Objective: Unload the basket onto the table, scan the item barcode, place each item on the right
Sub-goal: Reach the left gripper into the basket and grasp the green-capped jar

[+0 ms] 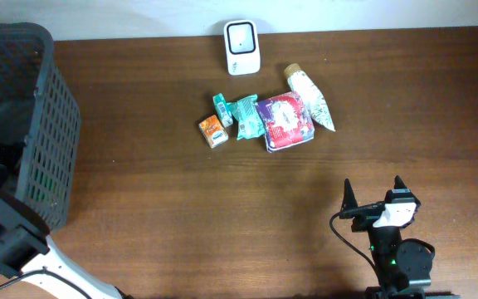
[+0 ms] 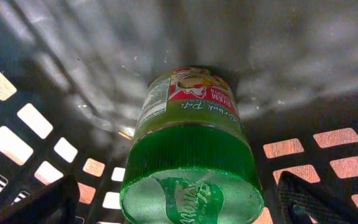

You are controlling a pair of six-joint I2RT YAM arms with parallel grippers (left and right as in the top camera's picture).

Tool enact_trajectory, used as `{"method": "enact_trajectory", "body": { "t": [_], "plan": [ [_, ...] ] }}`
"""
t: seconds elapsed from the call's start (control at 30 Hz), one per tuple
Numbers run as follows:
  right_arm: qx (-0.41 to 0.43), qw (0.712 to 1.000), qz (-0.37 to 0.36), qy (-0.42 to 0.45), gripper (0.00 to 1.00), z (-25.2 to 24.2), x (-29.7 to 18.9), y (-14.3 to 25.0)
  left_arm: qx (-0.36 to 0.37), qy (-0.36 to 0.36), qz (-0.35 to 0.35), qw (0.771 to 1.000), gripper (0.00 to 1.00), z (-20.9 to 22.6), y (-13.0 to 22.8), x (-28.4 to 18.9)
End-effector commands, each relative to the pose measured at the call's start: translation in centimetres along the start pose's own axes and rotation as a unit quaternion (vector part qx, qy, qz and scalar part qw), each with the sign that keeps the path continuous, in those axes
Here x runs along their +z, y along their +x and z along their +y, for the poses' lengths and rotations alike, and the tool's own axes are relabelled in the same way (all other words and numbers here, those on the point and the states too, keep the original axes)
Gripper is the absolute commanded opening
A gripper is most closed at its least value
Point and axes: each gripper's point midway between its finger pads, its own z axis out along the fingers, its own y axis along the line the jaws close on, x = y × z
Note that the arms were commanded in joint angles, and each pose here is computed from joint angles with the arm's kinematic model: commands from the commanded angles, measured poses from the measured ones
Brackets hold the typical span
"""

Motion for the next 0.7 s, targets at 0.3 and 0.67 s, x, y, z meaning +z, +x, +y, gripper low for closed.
{"method": "enact_trajectory", "body": {
  "t": [0.3, 0.67],
  "plan": [
    [0.003, 1.000, 0.002, 0.000, 0.98, 0.1, 0.0, 0.4, 0.028, -0.014, 0.025, 0.999, 0.64, -1.4, 0.9, 4.1],
    [0.003, 1.000, 0.002, 0.000, 0.98, 0.1, 0.0, 0.4, 0.062, 0.040, -0.079, 0.994, 0.59, -3.4, -0.8, -6.7]
  ]
}}
